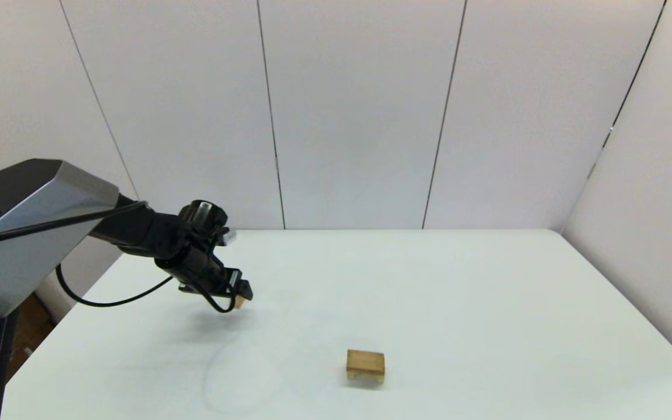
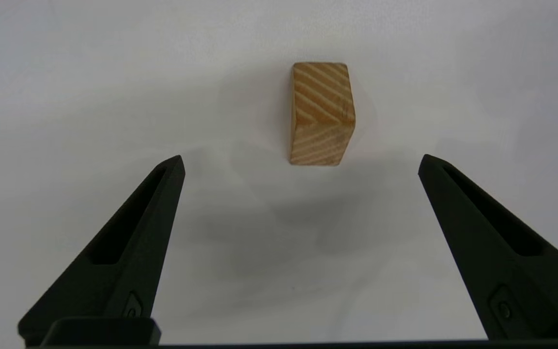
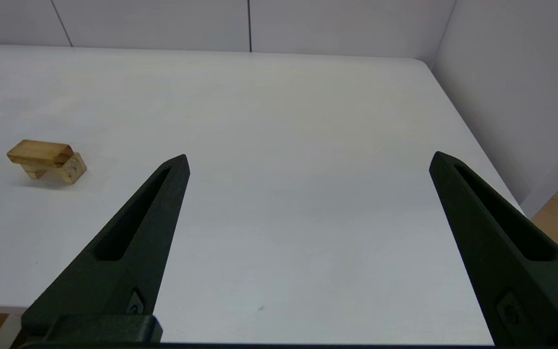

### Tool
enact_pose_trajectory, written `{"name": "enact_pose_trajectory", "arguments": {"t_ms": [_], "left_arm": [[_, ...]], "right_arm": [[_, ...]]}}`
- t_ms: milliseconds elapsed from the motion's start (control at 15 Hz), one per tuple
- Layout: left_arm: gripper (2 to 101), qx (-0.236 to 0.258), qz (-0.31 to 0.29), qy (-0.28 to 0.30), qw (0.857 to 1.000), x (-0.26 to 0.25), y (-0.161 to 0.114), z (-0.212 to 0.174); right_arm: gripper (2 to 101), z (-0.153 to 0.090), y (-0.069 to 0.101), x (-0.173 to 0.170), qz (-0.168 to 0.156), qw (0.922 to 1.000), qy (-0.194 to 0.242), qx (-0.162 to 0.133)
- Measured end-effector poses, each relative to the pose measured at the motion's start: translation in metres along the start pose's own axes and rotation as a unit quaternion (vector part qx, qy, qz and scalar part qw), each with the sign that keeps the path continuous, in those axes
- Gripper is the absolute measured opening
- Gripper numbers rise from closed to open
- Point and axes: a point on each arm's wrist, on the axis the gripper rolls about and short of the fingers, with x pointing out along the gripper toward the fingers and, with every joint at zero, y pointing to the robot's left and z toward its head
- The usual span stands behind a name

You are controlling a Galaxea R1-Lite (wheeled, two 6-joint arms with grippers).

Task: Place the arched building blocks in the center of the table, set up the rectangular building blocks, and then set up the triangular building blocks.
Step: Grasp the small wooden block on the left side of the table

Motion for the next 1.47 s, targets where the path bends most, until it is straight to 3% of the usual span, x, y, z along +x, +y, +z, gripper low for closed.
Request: {"name": "enact_pose_trajectory", "arguments": {"t_ms": [1467], "left_arm": [[97.8, -0.001, 0.000, -0.008, 1.000, 0.021, 0.001, 0.015]], "right_arm": [[98.0, 0.000, 0.000, 0.000, 0.000, 1.0000, 0.000, 0.000]]}}
